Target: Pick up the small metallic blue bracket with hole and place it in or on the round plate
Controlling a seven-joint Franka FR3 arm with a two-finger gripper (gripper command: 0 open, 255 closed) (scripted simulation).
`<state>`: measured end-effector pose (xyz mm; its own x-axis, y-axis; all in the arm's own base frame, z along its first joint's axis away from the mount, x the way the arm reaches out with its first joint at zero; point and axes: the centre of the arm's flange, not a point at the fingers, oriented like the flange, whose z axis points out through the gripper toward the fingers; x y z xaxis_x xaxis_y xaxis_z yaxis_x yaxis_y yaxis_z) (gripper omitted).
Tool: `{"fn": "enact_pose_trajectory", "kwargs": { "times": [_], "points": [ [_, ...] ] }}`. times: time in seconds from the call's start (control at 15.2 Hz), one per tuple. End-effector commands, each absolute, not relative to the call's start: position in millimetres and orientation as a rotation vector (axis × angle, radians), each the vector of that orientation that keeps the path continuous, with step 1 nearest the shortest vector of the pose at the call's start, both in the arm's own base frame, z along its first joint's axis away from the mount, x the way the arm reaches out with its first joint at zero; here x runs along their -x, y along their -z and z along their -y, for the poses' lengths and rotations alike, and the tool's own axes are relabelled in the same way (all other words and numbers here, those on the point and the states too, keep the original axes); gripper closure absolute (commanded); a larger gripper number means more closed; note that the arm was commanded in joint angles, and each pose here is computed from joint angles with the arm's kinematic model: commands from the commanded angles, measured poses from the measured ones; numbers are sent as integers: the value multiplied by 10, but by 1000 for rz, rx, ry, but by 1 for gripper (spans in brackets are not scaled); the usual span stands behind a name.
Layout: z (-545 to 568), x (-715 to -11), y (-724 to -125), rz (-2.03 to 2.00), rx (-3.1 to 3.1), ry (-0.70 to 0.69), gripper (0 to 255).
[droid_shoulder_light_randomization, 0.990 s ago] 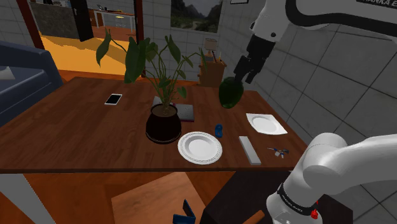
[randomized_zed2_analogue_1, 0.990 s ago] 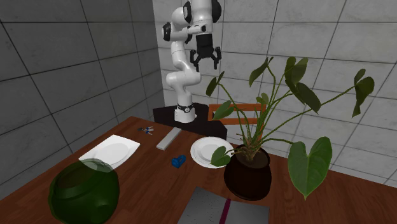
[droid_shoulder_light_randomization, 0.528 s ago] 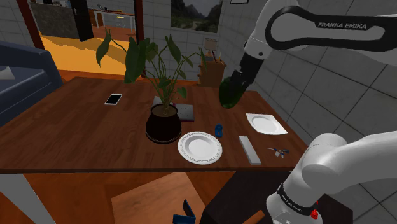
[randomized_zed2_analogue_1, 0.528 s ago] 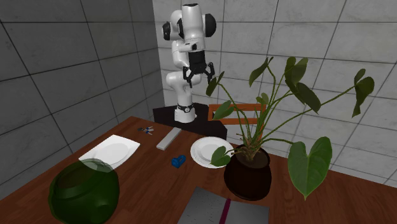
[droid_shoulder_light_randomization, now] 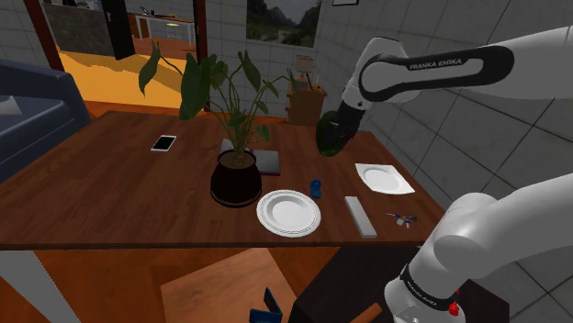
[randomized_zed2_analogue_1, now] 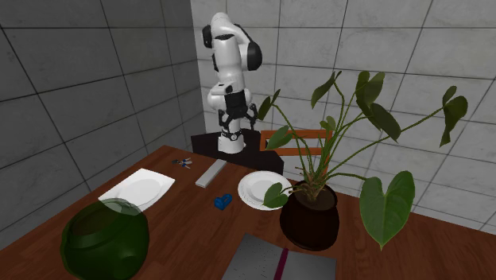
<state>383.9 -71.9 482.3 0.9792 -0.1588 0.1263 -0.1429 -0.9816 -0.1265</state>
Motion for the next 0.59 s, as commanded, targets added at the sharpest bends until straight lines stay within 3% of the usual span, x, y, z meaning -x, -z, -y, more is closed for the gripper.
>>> {"fn": "enact_pose_trajectory", "kwargs": {
  "times": [0.0, 0.53],
  "points": [
    [866, -3924, -4606, -252, 3001, 208, 0],
    [1425, -4251, -3745, -334, 2965, 203, 0]
  ]
}}
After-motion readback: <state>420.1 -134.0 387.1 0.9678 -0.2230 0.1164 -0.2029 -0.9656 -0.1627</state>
